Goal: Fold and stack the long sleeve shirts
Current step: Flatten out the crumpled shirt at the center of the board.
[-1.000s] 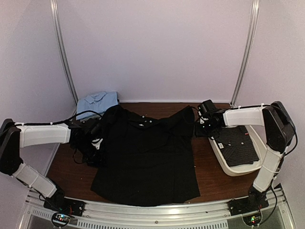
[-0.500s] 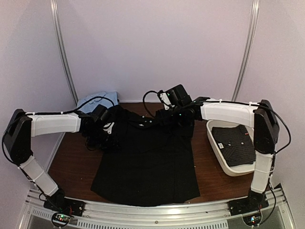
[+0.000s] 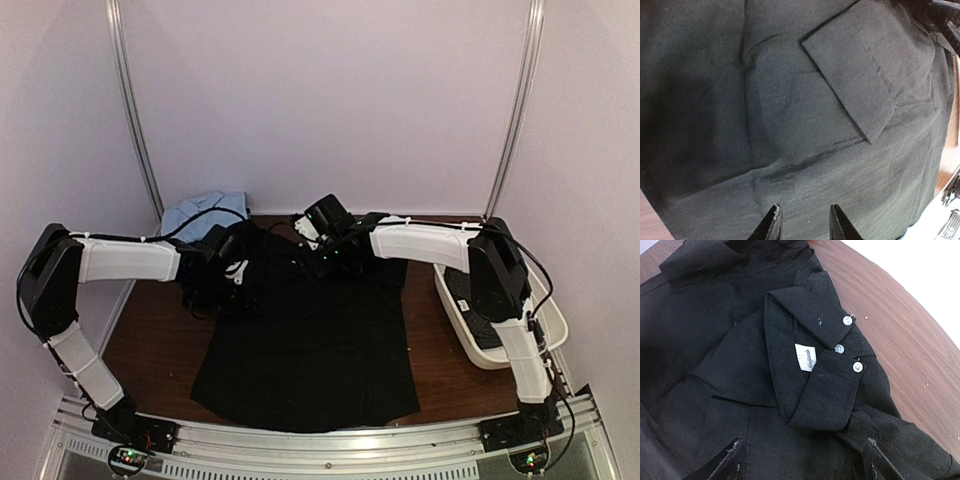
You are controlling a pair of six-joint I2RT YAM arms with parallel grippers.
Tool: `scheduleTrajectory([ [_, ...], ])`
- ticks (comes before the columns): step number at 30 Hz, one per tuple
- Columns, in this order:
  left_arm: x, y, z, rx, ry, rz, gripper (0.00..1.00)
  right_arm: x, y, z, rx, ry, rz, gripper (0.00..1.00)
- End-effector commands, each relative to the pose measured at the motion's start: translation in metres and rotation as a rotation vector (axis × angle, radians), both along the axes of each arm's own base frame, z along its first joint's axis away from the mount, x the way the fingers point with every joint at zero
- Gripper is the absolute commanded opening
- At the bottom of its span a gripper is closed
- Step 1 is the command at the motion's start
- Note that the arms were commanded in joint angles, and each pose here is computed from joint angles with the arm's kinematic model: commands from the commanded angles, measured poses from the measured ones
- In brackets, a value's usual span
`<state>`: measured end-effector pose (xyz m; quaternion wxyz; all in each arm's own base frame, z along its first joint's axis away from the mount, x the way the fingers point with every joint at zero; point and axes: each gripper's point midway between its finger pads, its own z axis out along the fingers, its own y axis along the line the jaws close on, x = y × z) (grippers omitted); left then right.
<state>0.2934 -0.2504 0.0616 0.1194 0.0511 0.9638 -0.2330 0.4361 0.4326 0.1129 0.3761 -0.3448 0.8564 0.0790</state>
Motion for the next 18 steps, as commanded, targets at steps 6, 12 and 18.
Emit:
scheduleTrajectory([
  [6, -0.010, 0.004, -0.016, 0.007, 0.005, -0.017, 0.33, -0.068, 0.034, -0.016, -0.013, 0.110, 0.076, 0.84],
  [12, -0.015, 0.006, -0.020, 0.006, 0.013, -0.016, 0.33, -0.091, 0.043, -0.047, 0.005, 0.184, 0.055, 0.82],
  [18, -0.017, 0.007, -0.022, 0.005, 0.018, -0.017, 0.33, -0.092, 0.043, -0.070, 0.010, 0.223, 0.012, 0.76],
])
